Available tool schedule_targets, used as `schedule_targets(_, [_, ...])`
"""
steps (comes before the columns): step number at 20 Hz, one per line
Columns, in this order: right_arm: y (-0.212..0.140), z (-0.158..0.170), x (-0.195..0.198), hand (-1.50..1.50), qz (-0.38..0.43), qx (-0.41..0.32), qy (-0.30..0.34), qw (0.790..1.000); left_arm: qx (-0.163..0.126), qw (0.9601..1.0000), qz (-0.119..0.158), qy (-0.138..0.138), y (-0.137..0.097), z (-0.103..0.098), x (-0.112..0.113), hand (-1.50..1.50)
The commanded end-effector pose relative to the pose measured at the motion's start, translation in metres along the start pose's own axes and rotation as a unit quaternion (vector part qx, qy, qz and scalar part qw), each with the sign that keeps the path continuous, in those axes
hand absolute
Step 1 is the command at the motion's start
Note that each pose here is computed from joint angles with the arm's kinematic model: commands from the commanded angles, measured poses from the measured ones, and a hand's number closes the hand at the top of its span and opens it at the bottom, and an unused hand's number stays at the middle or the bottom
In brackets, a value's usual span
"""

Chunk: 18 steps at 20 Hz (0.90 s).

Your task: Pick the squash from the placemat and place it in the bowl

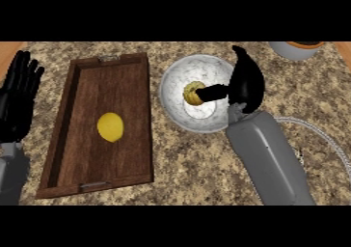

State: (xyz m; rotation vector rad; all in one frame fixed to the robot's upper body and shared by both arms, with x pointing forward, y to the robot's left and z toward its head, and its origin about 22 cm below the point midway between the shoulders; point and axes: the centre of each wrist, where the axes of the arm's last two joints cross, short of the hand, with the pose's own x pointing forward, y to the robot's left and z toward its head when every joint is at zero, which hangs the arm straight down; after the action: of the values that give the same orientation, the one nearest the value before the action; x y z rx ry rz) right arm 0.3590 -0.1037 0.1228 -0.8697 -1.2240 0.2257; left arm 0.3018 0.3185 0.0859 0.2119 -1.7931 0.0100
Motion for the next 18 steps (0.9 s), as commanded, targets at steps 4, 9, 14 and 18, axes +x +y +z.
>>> schedule_targets(4, [-0.013, -0.021, -0.017, -1.50, -0.101, -0.149, -0.033, 0.983, 0.013, 0.9999, -0.001, -0.003, 0.010, -0.009, 0.007, 0.00])
schedule_targets(9, [-0.026, 0.005, -0.043, -1.50, -0.144, -0.206, 0.000, 0.968, 0.017, 0.9998, -0.003, 0.009, 0.003, 0.009, -0.010, 0.00])
schedule_targets(14, [-0.083, 0.013, -0.089, -1.50, -0.186, -0.232, 0.012, 0.955, 0.033, 0.9994, -0.008, 0.013, 0.028, 0.014, -0.027, 0.00])
schedule_targets(18, [-0.119, 0.045, -0.133, -1.50, -0.204, -0.245, -0.002, 0.948, 0.028, 0.9996, -0.006, 0.007, 0.012, 0.012, 0.004, 0.00])
